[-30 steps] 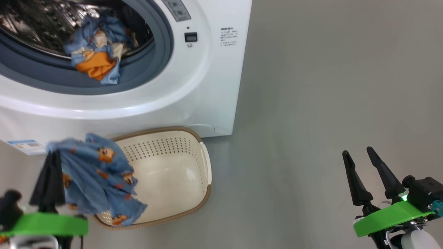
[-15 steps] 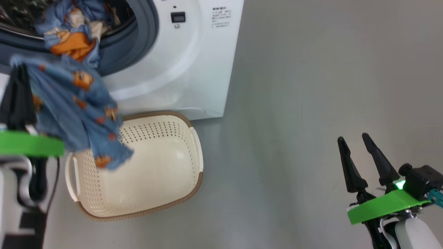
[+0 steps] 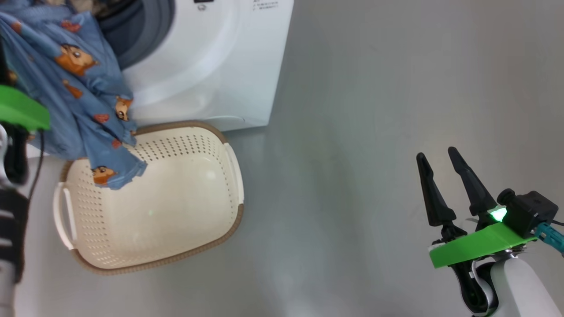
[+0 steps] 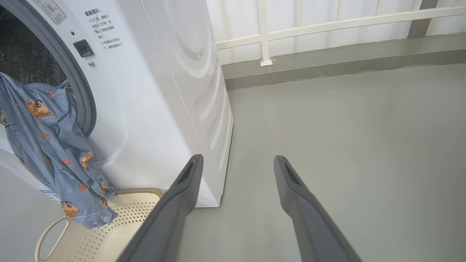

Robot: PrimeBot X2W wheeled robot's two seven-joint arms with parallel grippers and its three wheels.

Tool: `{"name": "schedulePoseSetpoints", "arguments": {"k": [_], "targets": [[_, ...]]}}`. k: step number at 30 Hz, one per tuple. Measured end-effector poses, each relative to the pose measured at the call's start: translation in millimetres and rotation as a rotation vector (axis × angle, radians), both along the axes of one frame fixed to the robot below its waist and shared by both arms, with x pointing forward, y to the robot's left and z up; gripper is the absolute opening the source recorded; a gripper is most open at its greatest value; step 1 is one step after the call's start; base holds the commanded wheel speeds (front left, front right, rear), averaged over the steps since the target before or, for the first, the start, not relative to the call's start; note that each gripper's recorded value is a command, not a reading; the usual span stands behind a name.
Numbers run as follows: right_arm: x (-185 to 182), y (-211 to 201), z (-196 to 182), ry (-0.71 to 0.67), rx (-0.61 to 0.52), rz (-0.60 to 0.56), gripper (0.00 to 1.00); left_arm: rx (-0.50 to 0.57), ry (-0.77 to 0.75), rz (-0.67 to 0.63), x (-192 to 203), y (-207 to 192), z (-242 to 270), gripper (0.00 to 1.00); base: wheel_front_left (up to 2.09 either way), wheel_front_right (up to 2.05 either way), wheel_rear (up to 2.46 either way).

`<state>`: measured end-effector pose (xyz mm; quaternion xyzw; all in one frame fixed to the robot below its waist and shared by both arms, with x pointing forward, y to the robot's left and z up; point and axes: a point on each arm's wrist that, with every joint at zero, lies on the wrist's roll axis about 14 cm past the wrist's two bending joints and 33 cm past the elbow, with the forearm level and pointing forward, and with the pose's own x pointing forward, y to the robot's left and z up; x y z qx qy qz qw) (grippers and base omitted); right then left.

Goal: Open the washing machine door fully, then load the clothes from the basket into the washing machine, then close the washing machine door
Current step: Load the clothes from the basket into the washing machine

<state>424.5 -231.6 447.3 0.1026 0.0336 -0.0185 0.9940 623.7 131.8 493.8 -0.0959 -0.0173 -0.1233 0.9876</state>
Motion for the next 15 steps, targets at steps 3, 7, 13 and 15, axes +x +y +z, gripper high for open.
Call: {"name": "schedulePoseSetpoints", "arguments": {"k": [3,7,13,15], "targets": [[2.6,-0.4,-4.4,0.009,0.002,-0.006,1.00,0.014,0.044,-0.006,13.5,-4.1,-13.2,0.00,0.00,0.00,0.00],[3.3,-0.7,-10.7,0.026,0.001,-0.008,1.00,0.045,0.098,-0.020,26.8,-9.9,-31.7,0.00,0.00,0.00,0.00],[9.7,-1.4,-12.3,0.026,-0.004,-0.010,1.00,0.076,0.182,-0.054,42.7,-24.0,-55.5,0.00,0.00,0.00,0.00],[10.5,-1.6,-14.3,0.031,-0.005,-0.012,1.00,0.085,0.203,-0.056,49.3,-24.9,-60.9,0.00,0.00,0.00,0.00]]}}
